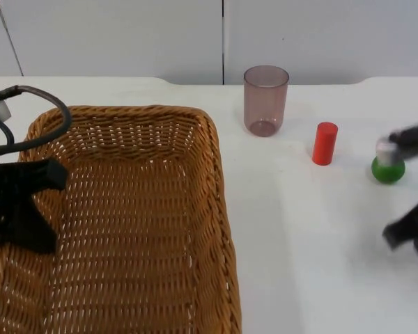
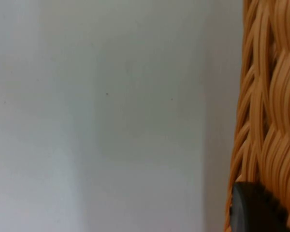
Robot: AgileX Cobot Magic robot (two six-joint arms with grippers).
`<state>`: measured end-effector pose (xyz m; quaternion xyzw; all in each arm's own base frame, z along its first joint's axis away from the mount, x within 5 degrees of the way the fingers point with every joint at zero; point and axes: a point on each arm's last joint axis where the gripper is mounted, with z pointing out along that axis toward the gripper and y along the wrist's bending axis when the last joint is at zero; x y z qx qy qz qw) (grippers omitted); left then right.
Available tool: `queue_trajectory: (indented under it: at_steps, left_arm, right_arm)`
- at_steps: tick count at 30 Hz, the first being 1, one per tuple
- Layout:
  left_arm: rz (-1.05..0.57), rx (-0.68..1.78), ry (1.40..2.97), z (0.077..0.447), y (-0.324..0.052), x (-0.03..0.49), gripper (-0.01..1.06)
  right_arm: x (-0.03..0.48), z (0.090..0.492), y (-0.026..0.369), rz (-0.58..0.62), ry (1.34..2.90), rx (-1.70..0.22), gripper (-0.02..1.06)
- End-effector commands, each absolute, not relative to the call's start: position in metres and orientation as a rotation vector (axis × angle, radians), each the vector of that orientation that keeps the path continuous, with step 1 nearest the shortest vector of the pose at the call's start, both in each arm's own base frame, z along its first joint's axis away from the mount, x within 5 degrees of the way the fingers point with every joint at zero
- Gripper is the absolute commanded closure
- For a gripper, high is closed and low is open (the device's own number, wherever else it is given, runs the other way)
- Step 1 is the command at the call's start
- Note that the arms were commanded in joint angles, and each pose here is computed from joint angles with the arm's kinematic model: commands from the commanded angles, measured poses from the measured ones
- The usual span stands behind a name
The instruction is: Pick up the basket with the left hand and place the triangular block into the basket with the right hand.
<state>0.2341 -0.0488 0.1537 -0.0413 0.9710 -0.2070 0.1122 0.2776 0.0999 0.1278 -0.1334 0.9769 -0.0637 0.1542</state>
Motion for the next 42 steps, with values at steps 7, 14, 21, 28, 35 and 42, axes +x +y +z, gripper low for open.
queue_trajectory:
  at_steps: [7,14,21,28,35,42]
  left_arm:
    - [-0.634,-0.144,2.858,0.155,-0.049,0.233,1.05]
    - [-0.641,-0.15,2.857,0.155,-0.05,0.233,1.05]
    - [-0.641,-0.15,2.857,0.155,-0.05,0.233,1.05]
    - [-0.647,-0.145,2.864,0.155,-0.05,0.232,1.05]
    - [-0.653,-0.146,2.867,0.155,-0.05,0.232,1.05]
    - [-0.656,-0.147,2.867,0.155,-0.05,0.232,1.05]
  right_arm:
    - [0.234,0.231,0.104,-0.136,2.601,-0.364,1.04]
    - [0.206,0.269,0.095,-0.085,2.527,-0.32,1.05]
    - [0.201,0.264,0.098,-0.061,2.591,-0.388,1.05]
    - [0.206,0.241,0.146,0.157,2.612,-0.565,1.05]
    - [0.222,0.239,0.213,0.218,2.554,-0.775,1.05]
    - [0.259,0.235,0.291,0.304,2.43,-0.875,1.05]
